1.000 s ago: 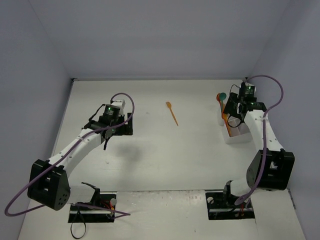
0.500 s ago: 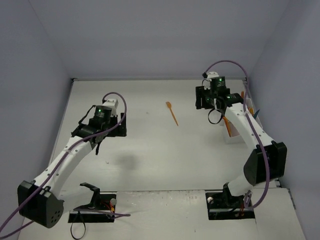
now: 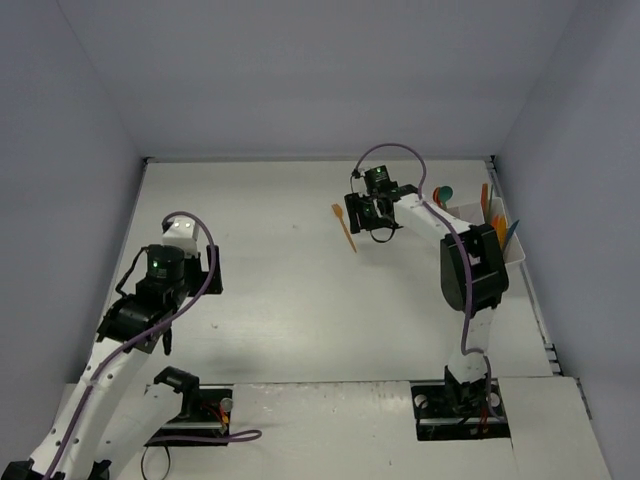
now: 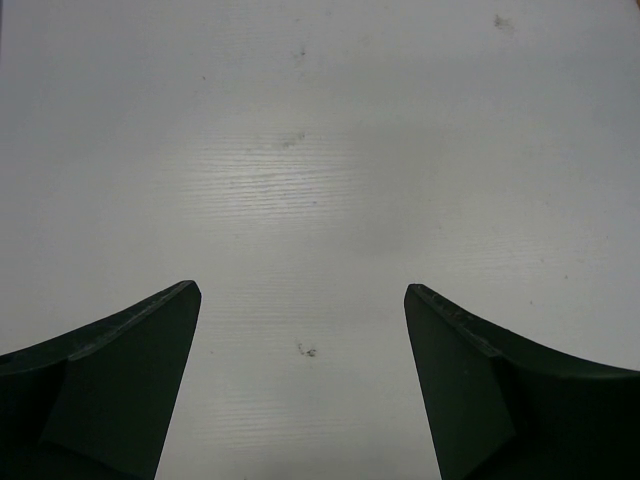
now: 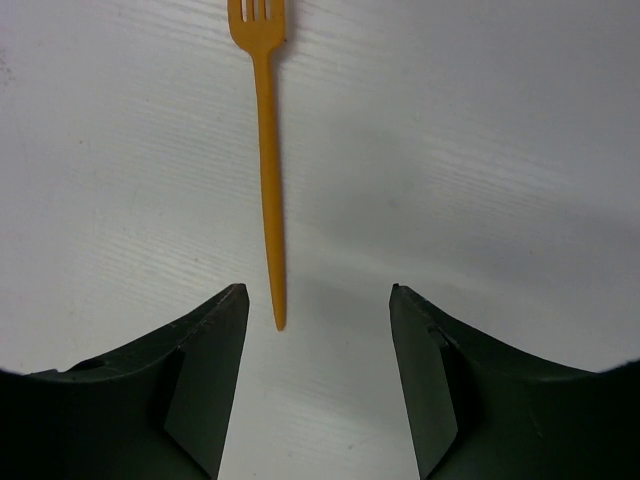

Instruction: Sort the eating utensils into containers

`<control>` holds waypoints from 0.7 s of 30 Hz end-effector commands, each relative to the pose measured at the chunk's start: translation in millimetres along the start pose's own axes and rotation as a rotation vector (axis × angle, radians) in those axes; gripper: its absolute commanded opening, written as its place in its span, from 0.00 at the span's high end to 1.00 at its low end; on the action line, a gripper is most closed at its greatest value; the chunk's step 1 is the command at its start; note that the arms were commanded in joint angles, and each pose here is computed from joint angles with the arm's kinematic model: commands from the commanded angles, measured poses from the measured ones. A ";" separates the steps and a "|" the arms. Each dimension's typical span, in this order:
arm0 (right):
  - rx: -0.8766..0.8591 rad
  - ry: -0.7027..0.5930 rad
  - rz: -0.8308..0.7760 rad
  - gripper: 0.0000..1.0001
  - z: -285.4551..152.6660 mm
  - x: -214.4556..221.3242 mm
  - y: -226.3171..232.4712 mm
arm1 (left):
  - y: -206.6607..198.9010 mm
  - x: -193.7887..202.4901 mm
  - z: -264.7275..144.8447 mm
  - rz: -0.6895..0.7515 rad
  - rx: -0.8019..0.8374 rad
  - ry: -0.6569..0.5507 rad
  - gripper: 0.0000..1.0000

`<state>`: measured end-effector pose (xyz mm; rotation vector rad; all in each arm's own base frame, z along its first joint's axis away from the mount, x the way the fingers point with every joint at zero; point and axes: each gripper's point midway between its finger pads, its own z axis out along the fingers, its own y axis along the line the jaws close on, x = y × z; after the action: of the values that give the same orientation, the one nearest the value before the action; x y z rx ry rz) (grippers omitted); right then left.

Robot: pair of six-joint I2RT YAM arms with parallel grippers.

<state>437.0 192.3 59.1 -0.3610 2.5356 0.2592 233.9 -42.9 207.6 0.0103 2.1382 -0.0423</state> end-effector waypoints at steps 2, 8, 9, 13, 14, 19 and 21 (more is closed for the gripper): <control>-0.009 -0.076 -0.018 0.46 16.8 -33.3 19.2 | 10.2 -12.1 -8.0 -0.007 -0.035 -0.089 0.19; -0.001 -0.056 -0.018 0.50 38.5 -30.7 31.9 | 19.6 -17.0 -12.5 -0.007 -0.076 -0.148 0.19; 0.004 -0.053 -0.019 0.51 41.1 -30.0 32.9 | 19.9 -17.1 -12.5 -0.007 -0.077 -0.149 0.19; 0.038 -0.042 -0.009 0.58 51.0 -25.1 32.5 | 17.9 -16.8 -11.7 -0.005 -0.067 -0.145 0.19; 0.048 -0.037 -0.006 0.60 53.9 -22.3 31.4 | 18.0 -16.7 -11.8 -0.005 -0.067 -0.145 0.19; 0.080 0.001 -0.001 0.79 64.4 -4.3 27.7 | 17.1 -16.4 -11.6 -0.005 -0.063 -0.144 0.19; 0.116 0.022 0.000 0.92 65.4 8.4 21.1 | 16.2 -16.2 -11.4 -0.005 -0.059 -0.143 0.19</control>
<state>461.7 239.1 13.8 -0.3608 2.5378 0.1957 222.8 -26.0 213.1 -0.0235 2.0514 0.0146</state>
